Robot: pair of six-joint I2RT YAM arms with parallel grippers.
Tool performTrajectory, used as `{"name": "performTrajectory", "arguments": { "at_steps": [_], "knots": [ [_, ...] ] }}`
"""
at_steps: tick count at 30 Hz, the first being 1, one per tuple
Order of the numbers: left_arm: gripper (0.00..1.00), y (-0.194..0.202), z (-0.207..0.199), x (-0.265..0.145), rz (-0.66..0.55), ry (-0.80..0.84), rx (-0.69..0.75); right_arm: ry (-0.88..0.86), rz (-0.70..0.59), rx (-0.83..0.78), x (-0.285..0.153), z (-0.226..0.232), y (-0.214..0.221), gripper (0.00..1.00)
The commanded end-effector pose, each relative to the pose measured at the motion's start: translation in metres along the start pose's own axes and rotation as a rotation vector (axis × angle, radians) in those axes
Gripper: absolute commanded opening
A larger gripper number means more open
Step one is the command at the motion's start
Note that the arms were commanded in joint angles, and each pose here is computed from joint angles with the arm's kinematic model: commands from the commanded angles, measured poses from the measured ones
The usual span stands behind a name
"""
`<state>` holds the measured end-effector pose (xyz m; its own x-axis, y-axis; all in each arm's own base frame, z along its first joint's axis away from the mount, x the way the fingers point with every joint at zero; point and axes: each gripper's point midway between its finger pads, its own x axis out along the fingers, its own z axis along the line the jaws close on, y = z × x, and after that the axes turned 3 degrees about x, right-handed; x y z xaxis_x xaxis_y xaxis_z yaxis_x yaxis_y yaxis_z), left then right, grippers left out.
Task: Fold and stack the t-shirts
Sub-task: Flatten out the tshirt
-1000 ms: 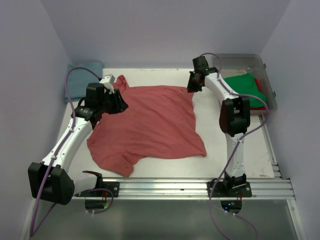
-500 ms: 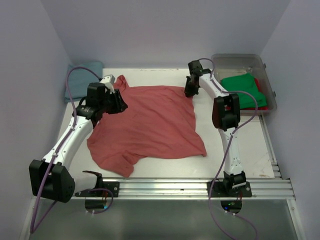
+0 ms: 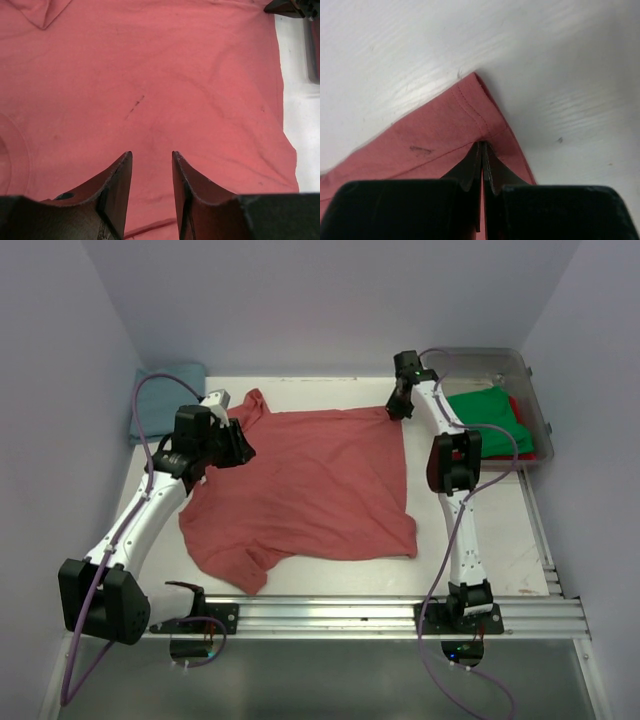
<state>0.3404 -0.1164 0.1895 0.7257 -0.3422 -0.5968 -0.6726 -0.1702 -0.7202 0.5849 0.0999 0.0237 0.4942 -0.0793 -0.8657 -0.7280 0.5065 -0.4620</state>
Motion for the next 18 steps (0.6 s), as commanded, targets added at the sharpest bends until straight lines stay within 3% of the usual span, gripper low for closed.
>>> {"name": "performTrajectory", "arguments": {
  "at_steps": [1,9,18],
  "knots": [
    [0.41,-0.011,-0.006,0.000,-0.032,0.019,0.016,0.090,-0.012,0.054,0.036,-0.038,-0.009,0.00],
    [0.40,-0.004,-0.003,0.012,-0.004,0.019,0.011,0.012,-0.157,0.051,0.044,-0.021,-0.049,0.00],
    [0.37,0.002,0.000,0.030,0.004,0.030,0.012,-0.088,-0.409,0.104,0.038,0.008,-0.105,0.00]
  ]
}}
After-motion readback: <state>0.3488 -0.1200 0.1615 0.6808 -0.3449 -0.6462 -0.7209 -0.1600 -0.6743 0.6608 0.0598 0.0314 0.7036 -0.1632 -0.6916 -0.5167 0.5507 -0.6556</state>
